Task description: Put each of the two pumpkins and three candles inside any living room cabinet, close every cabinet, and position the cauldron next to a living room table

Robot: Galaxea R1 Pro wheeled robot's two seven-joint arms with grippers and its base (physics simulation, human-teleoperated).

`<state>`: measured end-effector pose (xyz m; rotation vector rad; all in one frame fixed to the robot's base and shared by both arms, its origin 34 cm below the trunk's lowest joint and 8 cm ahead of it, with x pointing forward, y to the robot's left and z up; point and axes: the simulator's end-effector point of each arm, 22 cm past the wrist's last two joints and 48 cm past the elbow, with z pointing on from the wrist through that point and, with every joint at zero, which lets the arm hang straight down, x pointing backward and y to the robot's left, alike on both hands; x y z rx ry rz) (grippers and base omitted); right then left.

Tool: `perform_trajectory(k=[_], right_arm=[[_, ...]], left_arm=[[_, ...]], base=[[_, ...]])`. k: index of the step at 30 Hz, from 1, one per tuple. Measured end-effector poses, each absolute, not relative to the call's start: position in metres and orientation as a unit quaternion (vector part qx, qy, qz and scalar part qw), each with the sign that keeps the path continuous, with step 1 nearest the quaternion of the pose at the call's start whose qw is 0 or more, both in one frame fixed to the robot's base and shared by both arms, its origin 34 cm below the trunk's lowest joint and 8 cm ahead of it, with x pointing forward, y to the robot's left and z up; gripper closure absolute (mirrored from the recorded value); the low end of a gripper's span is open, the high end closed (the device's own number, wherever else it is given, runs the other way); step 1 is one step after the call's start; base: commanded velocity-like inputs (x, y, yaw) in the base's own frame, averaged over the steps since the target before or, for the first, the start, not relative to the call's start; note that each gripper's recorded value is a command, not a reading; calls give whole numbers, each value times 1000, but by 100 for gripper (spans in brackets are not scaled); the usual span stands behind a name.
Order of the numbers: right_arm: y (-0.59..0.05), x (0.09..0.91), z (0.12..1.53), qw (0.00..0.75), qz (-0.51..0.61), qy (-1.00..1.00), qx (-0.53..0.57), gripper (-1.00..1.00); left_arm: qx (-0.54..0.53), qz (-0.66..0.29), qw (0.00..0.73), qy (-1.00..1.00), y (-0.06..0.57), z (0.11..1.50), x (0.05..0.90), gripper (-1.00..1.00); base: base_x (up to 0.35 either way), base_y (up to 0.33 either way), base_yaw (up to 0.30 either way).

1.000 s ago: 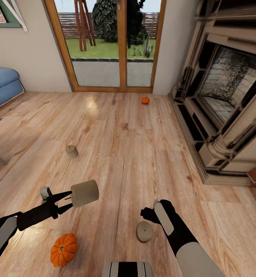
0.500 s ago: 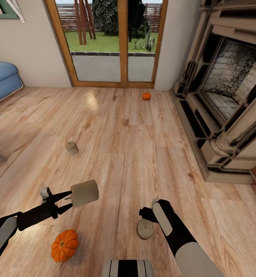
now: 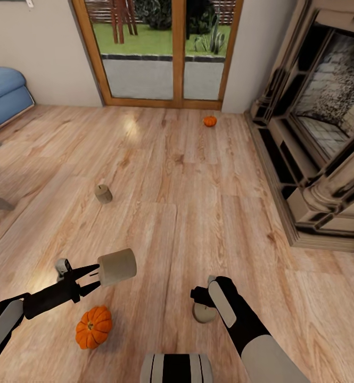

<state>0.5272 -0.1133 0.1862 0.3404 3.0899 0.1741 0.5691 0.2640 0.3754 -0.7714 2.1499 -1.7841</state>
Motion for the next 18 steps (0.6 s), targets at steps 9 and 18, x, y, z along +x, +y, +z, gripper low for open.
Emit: perform_trajectory(k=[9, 18], right_arm=[[-113, 515, 169, -6, 57, 992, 114, -100], [-117, 506, 151, -16, 51, 991, 122, -100]], left_arm=[[-275, -606, 108, 738, 264, 357, 564, 100], [-286, -601, 94, 740, 264, 338, 559, 100]], base=[[0, 0, 0], [0, 0, 0]])
